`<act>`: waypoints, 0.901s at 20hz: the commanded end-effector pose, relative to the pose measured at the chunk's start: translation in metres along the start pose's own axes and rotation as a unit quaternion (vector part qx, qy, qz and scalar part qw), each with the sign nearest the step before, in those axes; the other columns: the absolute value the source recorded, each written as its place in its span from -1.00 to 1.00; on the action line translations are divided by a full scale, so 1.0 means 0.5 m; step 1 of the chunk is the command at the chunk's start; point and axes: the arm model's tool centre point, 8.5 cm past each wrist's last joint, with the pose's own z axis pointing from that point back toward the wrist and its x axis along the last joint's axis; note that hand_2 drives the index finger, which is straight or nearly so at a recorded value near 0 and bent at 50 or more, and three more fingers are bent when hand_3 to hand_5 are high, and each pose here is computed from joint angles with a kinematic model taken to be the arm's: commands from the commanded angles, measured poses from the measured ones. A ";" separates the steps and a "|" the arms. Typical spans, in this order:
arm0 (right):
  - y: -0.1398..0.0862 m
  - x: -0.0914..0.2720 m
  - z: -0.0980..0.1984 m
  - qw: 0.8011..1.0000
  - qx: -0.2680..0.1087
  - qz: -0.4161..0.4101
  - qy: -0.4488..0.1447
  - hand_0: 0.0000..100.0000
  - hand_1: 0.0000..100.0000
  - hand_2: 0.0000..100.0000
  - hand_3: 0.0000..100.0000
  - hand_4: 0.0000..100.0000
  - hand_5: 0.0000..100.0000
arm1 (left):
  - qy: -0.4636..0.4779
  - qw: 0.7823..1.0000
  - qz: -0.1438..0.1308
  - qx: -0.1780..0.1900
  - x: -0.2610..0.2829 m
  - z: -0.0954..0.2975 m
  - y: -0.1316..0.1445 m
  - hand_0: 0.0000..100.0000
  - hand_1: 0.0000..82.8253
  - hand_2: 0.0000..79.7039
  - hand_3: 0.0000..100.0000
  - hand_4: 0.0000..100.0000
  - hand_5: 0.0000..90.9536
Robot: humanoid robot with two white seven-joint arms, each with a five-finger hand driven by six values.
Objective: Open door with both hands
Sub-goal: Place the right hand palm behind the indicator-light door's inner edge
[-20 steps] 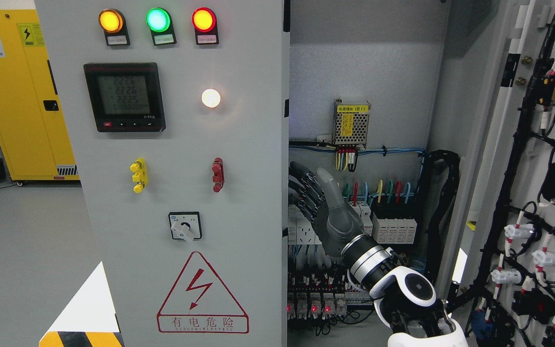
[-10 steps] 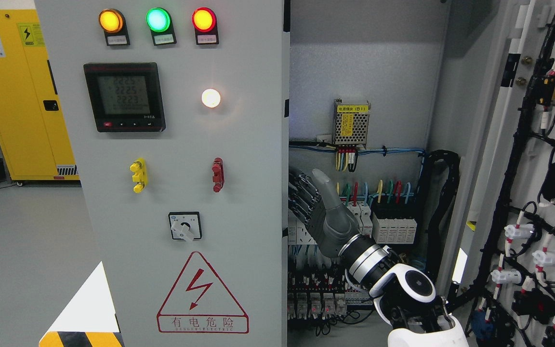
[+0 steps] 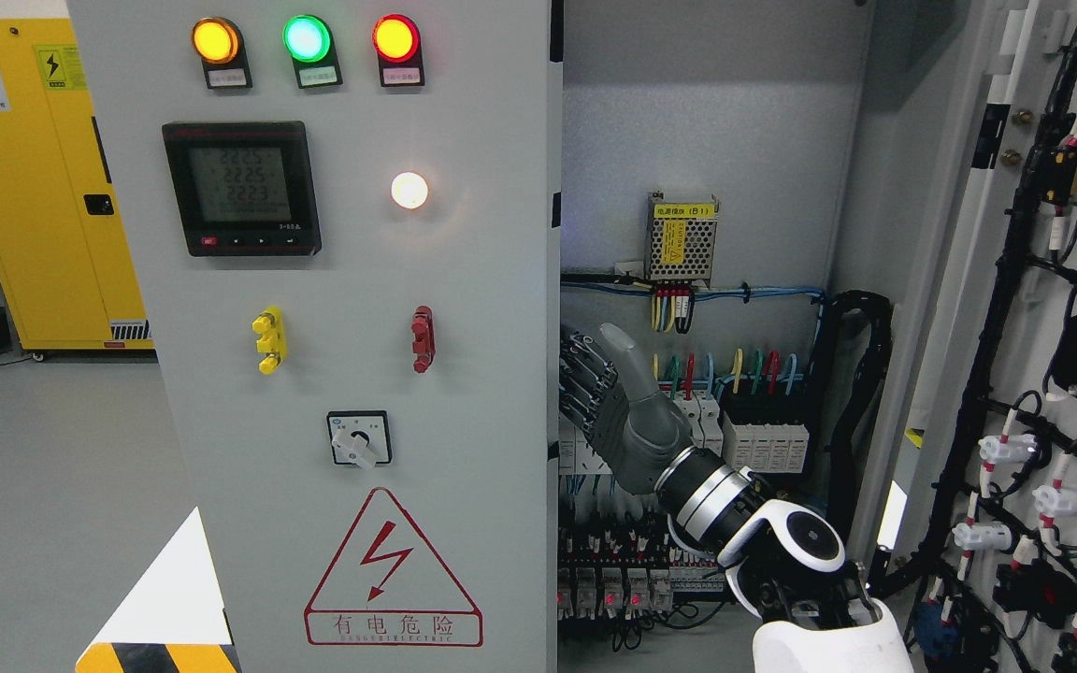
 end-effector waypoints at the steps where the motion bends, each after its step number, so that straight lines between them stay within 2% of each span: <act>1: -0.017 0.000 0.006 1.000 -0.003 -0.009 -0.003 -0.57 -0.86 -1.00 -1.00 -1.00 -1.00 | 0.000 1.000 0.001 0.000 0.000 0.000 0.000 -1.00 -1.00 -1.00 -0.96 -1.00 -1.00; 3: -0.011 0.003 0.006 1.000 0.016 -0.008 -0.004 -0.57 -0.86 -1.00 -1.00 -1.00 -1.00 | 0.000 1.000 0.001 0.000 0.000 0.000 0.000 -1.00 -1.00 -1.00 -0.96 -1.00 -1.00; 14: -0.009 0.010 0.001 1.000 0.022 -0.007 -0.007 -0.57 -0.87 -1.00 -1.00 -1.00 -1.00 | 0.000 1.000 0.003 -0.001 0.000 0.000 -0.002 -1.00 -1.00 -1.00 -0.96 -1.00 -1.00; 18: -0.002 0.010 0.000 0.999 0.046 -0.007 -0.005 -0.57 -0.87 -1.00 -1.00 -1.00 -1.00 | 0.000 1.000 0.003 0.000 0.000 0.000 0.000 -1.00 -1.00 -1.00 -0.96 -1.00 -1.00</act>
